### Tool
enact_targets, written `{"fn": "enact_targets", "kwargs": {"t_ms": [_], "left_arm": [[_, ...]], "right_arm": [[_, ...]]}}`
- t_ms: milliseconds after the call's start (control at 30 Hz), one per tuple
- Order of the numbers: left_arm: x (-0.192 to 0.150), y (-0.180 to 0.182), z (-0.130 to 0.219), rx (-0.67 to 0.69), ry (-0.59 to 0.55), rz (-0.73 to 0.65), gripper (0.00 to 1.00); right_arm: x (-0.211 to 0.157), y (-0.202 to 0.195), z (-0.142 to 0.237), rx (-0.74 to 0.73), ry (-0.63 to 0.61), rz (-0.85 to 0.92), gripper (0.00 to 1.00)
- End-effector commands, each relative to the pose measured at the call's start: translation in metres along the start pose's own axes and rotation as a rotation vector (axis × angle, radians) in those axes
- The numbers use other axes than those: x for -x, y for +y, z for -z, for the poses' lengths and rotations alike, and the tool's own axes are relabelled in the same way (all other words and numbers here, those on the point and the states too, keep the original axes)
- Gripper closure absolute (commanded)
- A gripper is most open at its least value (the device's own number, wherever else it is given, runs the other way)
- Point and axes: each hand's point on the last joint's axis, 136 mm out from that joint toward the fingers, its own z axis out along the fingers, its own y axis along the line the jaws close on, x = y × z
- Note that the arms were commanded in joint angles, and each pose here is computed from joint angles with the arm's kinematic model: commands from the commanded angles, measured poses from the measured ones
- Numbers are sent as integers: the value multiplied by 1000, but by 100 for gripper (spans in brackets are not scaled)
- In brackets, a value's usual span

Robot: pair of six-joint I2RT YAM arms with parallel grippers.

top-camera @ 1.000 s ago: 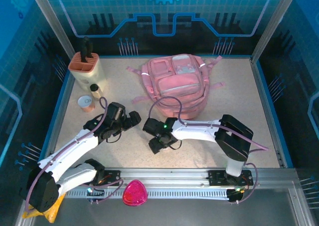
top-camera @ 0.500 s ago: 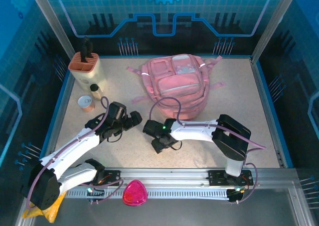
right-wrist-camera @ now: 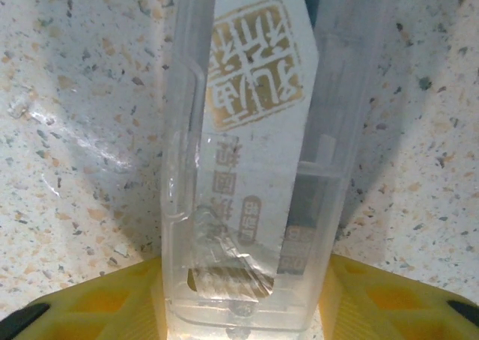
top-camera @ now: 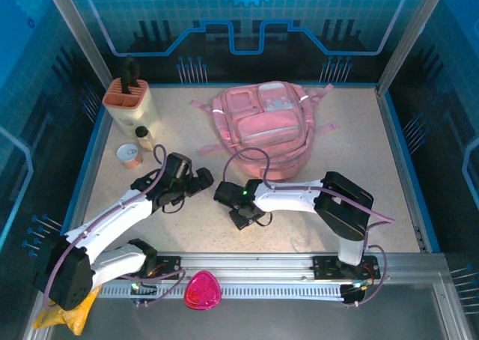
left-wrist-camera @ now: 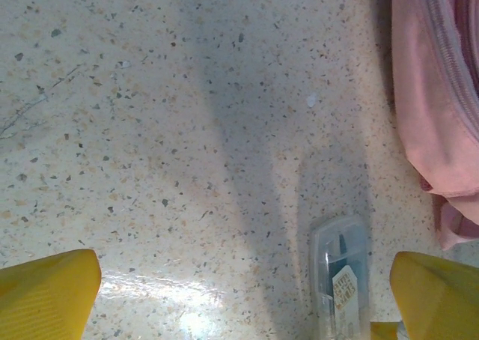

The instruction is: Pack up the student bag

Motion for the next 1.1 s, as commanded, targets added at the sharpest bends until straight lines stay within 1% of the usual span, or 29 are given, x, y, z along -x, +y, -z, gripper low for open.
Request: {"fn": "enact_targets", "kwargs": {"t_ms": [0,67,267,400,500,567,633,700,800,867,967,1067], "left_arm": [[10,-10,7,-16,-17,-7,1],[14,-10,10,-14,-38,-17,1],[32,-21,22,-7,-94,-89,1],[51,-49,32,-59,-141,-176,1],[64,-75,36,-106,-183,-279,1],[76,-96,35,-136,-237,-394,1],[85,-113,30,-148,-256,-476,1],[89,-137,25,-170,-274,-599,1],[80,-178,10,-210,-280,-831,1],[72,-200,-6,-204,-278,-989,1],[64,-227,-28,-210,-276,-1140,1],[55,-245,-49,-230,-252,-1216,2]], "right_arm": [[1,-9,8,-45,-11,30,54],[5,-10,14,-35,-30,21,56],[5,-17,33,-8,-74,-3,57],[1,-24,55,24,-116,-19,57],[0,-38,76,54,-159,-58,57],[-2,-52,87,58,-168,-87,57],[-5,-66,97,63,-173,-115,57],[-8,-82,106,72,-177,-161,57],[-13,-107,120,98,-196,-243,57],[-15,-125,128,110,-214,-298,57],[-17,-147,129,138,-209,-381,57],[-16,-166,128,150,-204,-450,57]]}}
